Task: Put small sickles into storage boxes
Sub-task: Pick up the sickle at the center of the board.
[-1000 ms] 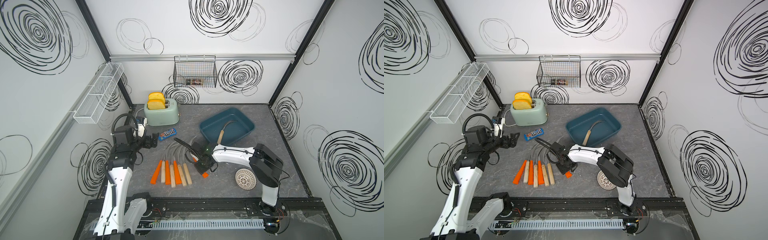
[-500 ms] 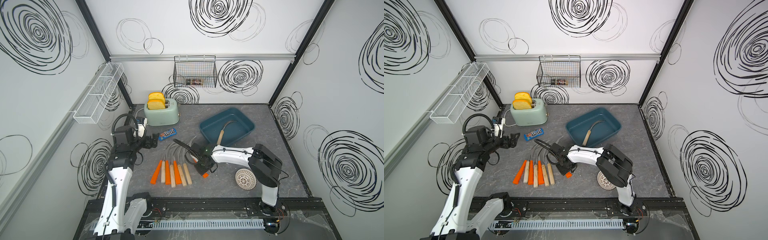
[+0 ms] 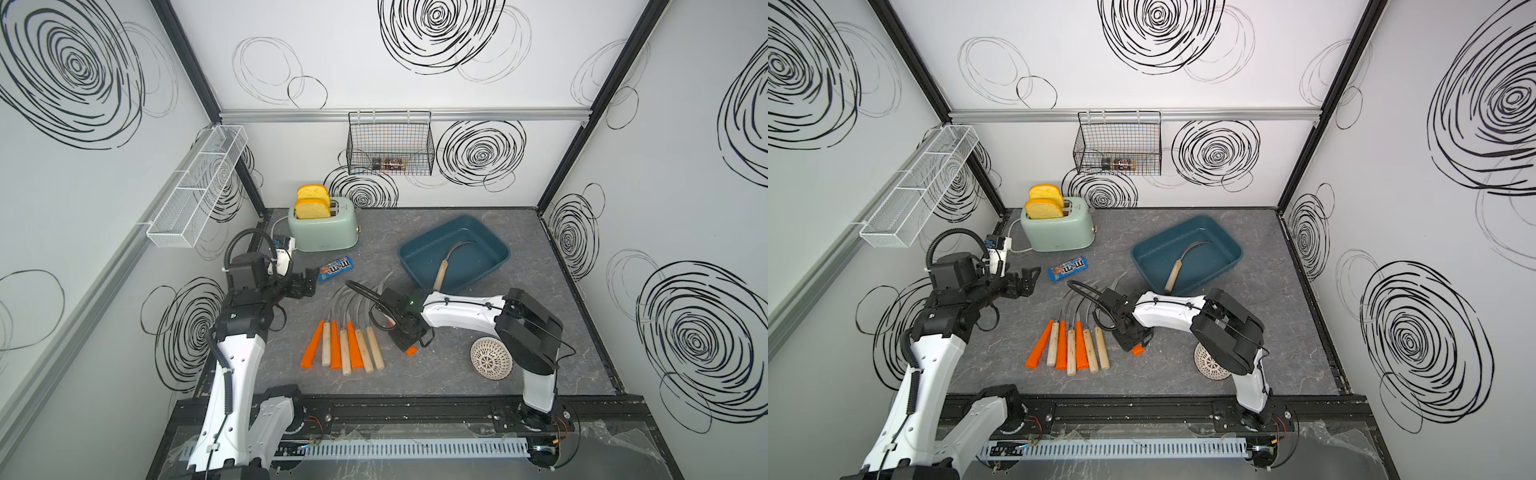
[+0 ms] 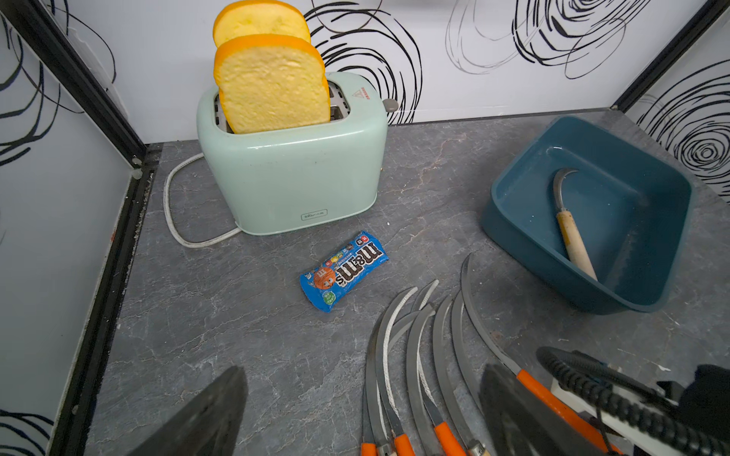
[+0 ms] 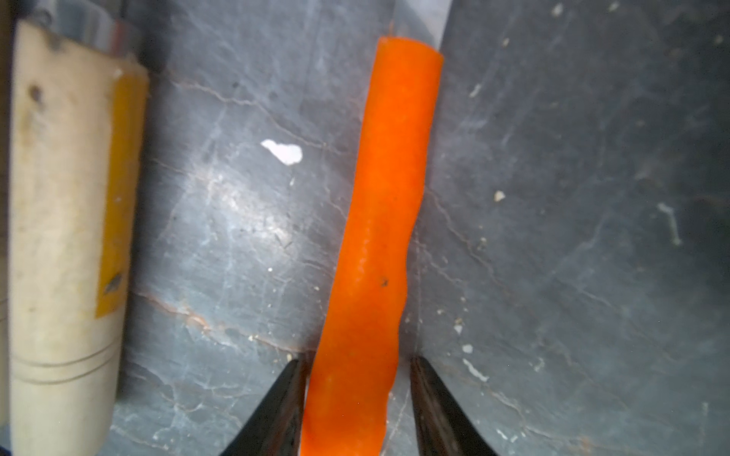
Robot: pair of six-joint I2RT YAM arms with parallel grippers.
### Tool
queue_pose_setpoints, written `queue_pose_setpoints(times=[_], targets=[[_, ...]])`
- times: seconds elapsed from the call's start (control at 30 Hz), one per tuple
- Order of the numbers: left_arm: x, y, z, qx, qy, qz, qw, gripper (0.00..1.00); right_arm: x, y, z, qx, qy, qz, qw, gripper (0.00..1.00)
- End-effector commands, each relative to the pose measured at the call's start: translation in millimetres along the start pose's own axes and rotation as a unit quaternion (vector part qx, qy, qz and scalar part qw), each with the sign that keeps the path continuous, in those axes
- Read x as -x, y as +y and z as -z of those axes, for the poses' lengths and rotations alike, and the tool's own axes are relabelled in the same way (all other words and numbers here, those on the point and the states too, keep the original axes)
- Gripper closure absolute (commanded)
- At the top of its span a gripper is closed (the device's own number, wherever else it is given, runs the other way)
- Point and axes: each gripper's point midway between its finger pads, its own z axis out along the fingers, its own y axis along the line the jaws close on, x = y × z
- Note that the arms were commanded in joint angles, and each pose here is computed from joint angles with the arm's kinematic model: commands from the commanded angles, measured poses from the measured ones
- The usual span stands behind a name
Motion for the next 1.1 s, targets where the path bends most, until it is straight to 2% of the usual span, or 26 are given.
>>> queue_pose_setpoints(times=[0.0,0.63,0.8,1.07], targets=[[5,1,4,0.002,-0.014,-0.012,1.000,0.04,-12,-8,-6,-0.026,0.021,0.002,0.999,0.52],[3,1,5,0.002,-0.014,-0.012,1.000,0.04,-17,-6,-15,-0.026,0.033,0.003,0.999,0.58],[4,0,7,0.002,-0.017,-0.012,1.000,0.04,-20,-9,-19,-0.036,0.036,0.002,0.999,0.63],[3,0,10,0.005,-0.017,-0.013,1.000,0.04,-20,-9,-20,-0.038,0.031,0.008,0.999,0.65]])
